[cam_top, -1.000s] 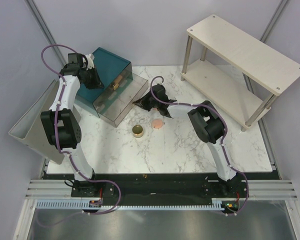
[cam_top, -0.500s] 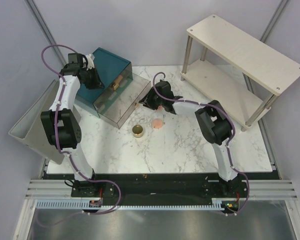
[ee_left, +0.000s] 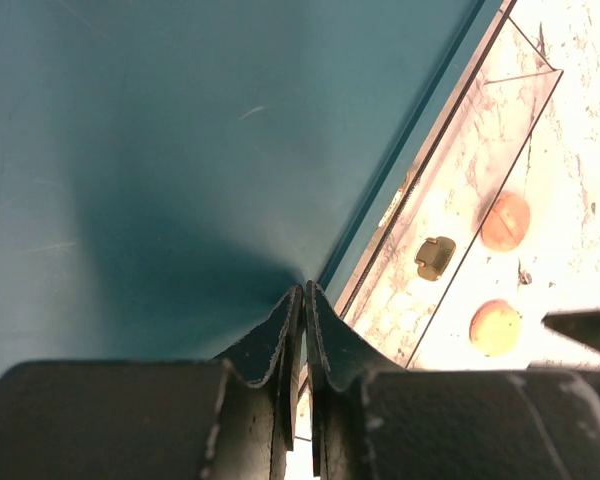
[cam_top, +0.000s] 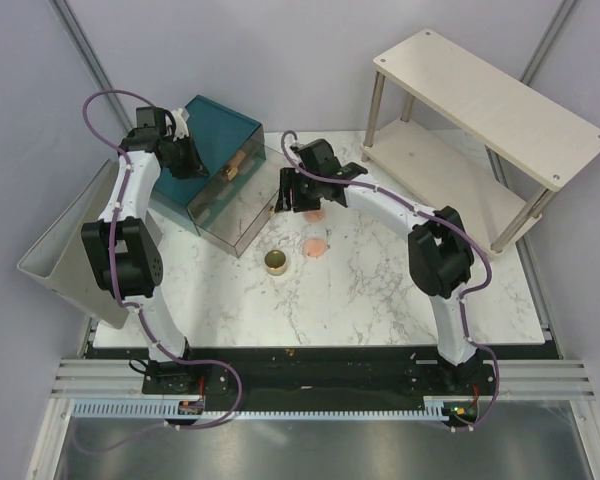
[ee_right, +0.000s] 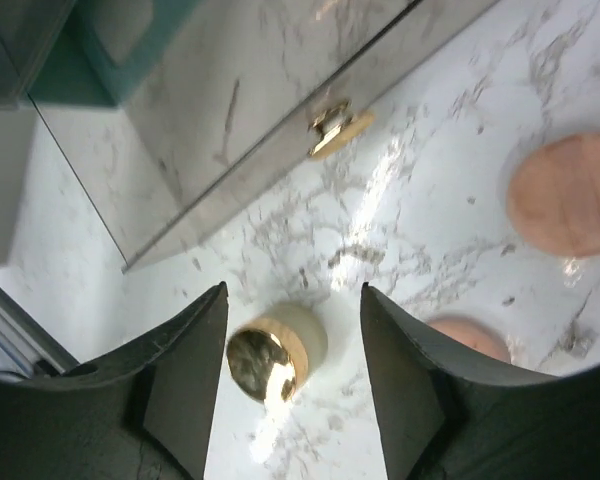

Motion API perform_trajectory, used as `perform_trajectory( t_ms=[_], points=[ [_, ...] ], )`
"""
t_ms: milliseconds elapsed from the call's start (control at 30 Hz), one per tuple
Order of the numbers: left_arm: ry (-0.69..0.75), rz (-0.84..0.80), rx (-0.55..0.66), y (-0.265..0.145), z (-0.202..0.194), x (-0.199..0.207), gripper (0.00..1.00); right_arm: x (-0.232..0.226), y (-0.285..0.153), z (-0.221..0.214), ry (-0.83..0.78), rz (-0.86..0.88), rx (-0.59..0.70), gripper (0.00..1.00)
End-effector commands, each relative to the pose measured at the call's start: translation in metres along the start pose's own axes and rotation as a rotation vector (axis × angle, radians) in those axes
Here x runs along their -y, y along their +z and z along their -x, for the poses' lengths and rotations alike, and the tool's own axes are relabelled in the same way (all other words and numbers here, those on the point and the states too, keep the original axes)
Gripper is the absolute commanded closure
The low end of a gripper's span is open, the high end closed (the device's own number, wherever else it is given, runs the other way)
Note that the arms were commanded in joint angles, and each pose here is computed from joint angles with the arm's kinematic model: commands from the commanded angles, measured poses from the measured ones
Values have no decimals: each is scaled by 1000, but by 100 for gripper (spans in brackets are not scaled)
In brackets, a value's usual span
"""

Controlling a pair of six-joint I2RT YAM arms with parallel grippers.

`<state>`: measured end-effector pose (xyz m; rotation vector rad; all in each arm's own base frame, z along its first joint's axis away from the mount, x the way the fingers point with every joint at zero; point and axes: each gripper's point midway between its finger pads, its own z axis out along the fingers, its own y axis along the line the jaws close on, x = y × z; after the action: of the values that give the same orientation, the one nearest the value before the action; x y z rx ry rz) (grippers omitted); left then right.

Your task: Organize the makeup

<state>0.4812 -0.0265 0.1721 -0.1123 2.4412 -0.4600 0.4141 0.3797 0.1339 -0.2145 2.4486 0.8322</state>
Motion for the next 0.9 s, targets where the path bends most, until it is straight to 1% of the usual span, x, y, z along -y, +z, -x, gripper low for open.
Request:
perform_trajectory(
  t_ms=[0, 33, 167, 367, 500, 867],
  points=[
    [-73, 28, -307, 23, -87, -16, 86, -12, -27, -42, -292, -41, -181, 36],
    [-74, 25, -304, 24, -87, -16, 86, -19, -28, -51, -353, -32, -200, 34],
    [-81, 19, -313, 26, -91, -16, 86, -28, -28, -73, -447, -15, -256, 32],
    [-81, 20, -321, 26, -94, -17, 86, -37, -14, -106, -541, -13, -344, 30],
    [-83, 18, -321, 26, -94, -16, 86, -34, -2, -131, -628, -50, -403, 29],
    [-80, 21, -323, 24, -97, -16, 86, -20, 20, -153, -679, -92, -450, 28]
  ],
)
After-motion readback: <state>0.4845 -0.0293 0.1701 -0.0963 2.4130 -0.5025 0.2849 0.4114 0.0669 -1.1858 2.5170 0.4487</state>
